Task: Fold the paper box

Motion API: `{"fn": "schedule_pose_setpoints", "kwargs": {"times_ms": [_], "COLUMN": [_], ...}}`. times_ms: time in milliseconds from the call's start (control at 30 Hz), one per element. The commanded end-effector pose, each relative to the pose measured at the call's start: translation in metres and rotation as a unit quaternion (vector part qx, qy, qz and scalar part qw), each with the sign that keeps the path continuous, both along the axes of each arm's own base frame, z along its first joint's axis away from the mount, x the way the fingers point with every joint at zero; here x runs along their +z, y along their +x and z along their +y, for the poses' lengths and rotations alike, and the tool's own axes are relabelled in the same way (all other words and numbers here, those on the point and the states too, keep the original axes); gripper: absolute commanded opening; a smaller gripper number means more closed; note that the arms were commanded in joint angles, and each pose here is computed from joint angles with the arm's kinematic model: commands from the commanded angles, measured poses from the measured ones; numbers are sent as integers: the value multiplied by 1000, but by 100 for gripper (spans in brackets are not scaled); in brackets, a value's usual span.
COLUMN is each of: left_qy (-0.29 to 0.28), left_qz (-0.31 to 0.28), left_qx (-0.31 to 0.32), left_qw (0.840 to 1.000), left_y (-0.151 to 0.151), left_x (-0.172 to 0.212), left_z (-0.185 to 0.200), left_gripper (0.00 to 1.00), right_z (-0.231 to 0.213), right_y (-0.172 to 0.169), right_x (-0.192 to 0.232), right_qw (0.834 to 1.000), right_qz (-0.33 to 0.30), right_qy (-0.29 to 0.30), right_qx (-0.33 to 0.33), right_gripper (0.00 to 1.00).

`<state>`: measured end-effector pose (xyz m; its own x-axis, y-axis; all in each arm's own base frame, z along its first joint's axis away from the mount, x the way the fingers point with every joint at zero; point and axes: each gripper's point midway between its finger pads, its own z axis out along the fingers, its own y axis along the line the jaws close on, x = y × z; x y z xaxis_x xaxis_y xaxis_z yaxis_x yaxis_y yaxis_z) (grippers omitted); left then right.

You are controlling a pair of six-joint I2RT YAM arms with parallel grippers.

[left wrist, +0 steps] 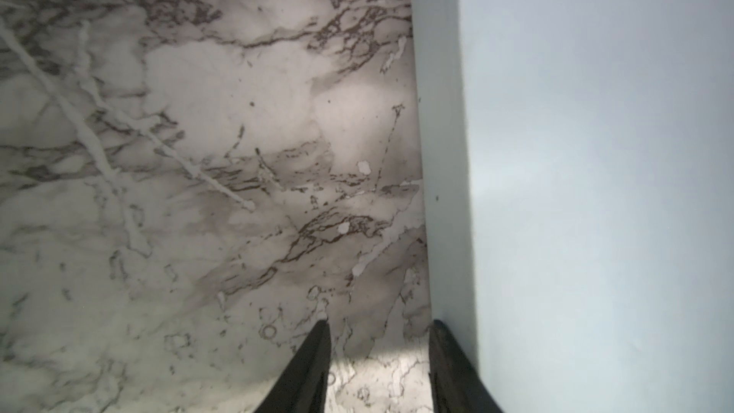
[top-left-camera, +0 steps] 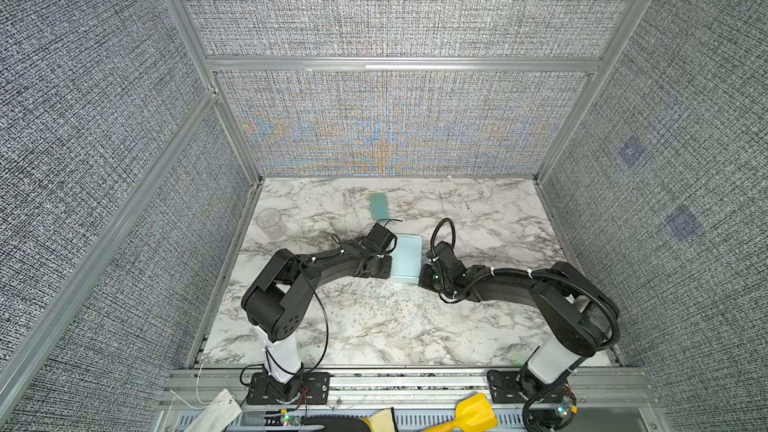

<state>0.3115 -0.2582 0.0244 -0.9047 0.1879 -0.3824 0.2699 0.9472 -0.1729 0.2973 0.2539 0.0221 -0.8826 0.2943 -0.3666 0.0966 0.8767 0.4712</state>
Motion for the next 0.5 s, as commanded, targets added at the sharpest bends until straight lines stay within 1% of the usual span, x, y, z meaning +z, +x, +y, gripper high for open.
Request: {"fn": "schedule_pose_setpoints", "kwargs": {"times_ms": [0, 133, 233, 367, 467], "left_qy": [-16, -10, -14, -12, -3], "left_qz": [12, 2, -12, -21, -23], "left_qx": [-16, -2, 8, 16, 21], "left_qw": [1000, 1000, 1000, 1000, 1000], "left_y": [-7, -1, 8, 24, 40], "left_x": [4, 11, 19, 25, 25], "left_z": [-9, 1, 5, 7, 9], "left_gripper": [44, 44, 45, 45, 45], "right_z": [-18, -55, -75, -91, -94], "right_y": [-10, -7, 5, 28, 48], "right_x": [-6, 8, 24, 39, 42], "right_qw": [999, 999, 998, 997, 997], "right_qz": [23, 8, -11, -24, -26], "right_qy": [-26, -39, -51, -71, -66], "right_qx": [0, -24, -31, -36, -38], "right_gripper": [14, 14, 15, 15, 15]}}
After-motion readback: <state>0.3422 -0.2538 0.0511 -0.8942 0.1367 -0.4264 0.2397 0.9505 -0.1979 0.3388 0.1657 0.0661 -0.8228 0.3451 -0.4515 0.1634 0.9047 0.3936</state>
